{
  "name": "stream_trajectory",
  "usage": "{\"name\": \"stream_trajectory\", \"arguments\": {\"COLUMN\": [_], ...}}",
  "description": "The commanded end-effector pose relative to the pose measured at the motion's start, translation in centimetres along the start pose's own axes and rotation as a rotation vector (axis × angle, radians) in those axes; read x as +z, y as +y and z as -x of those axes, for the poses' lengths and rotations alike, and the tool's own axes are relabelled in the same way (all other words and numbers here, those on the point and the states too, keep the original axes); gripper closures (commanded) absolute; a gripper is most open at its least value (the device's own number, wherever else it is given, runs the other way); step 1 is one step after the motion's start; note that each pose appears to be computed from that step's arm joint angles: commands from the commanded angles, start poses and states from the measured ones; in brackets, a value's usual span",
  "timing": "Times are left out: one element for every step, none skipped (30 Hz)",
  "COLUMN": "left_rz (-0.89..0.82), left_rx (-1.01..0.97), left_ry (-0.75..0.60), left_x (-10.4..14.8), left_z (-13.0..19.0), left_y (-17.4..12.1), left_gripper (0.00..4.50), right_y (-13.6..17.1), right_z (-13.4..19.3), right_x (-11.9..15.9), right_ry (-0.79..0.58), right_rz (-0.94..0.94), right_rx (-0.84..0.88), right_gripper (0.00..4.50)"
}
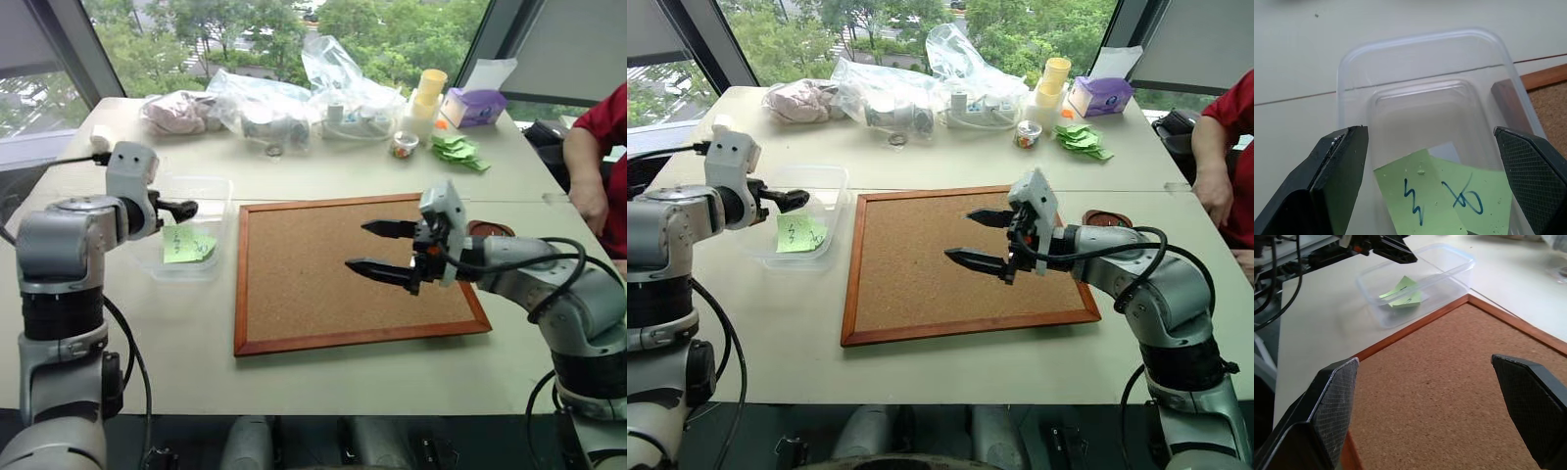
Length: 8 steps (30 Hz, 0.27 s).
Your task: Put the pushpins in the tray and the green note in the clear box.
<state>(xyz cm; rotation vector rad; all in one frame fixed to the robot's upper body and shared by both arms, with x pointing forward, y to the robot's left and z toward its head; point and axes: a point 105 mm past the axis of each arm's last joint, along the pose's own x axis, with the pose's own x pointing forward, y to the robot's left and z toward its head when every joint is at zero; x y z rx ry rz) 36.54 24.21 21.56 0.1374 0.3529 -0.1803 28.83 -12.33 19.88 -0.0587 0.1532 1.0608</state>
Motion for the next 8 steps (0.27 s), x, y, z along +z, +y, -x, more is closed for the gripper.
{"name": "stream_trajectory", "arguments": {"left_rz": [-0.067, -0.073, -0.079, -0.096, -0.115, -0.118, -0.110, -0.101], "left_rx": [-0.264, -0.356, -0.442, -0.517, -0.596, -0.655, -0.698, -0.720], "left_ry": [-0.266, -0.273, -0.273, -0.267, -0.251, -0.240, -0.225, -0.218], "left_x": [5.8, 5.7, 5.4, 4.9, 3.9, 3.1, 2.3, 1.9], "left_z": [3.0, 3.5, 3.9, 4.4, 4.9, 5.2, 5.4, 5.5], "left_y": [-4.3, -5.9, -7.5, -8.8, -10.3, -11.4, -12.2, -12.6], "left_gripper": [0.02, 0.02, 0.02, 0.02, 0.02, 0.02, 0.02, 0.02], "right_y": [-1.4, -1.6, -1.7, -1.7, -1.6, -1.5, -1.3, -1.2], "right_z": [3.2, 3.8, 4.3, 4.8, 5.2, 5.6, 5.9, 6.0], "right_x": [1.4, 1.0, 0.5, 0.2, -0.3, -0.8, -1.1, -1.3], "right_ry": [-0.059, -0.045, -0.032, -0.021, -0.008, 0.004, 0.015, 0.021], "right_rz": [-0.023, -0.033, -0.044, -0.054, -0.064, -0.072, -0.077, -0.079], "right_rx": [-0.127, -0.155, -0.179, -0.198, -0.221, -0.240, -0.256, -0.265], "right_gripper": [0.00, 0.00, 0.00, 0.00, 0.00, 0.00, 0.00, 0.00]}}
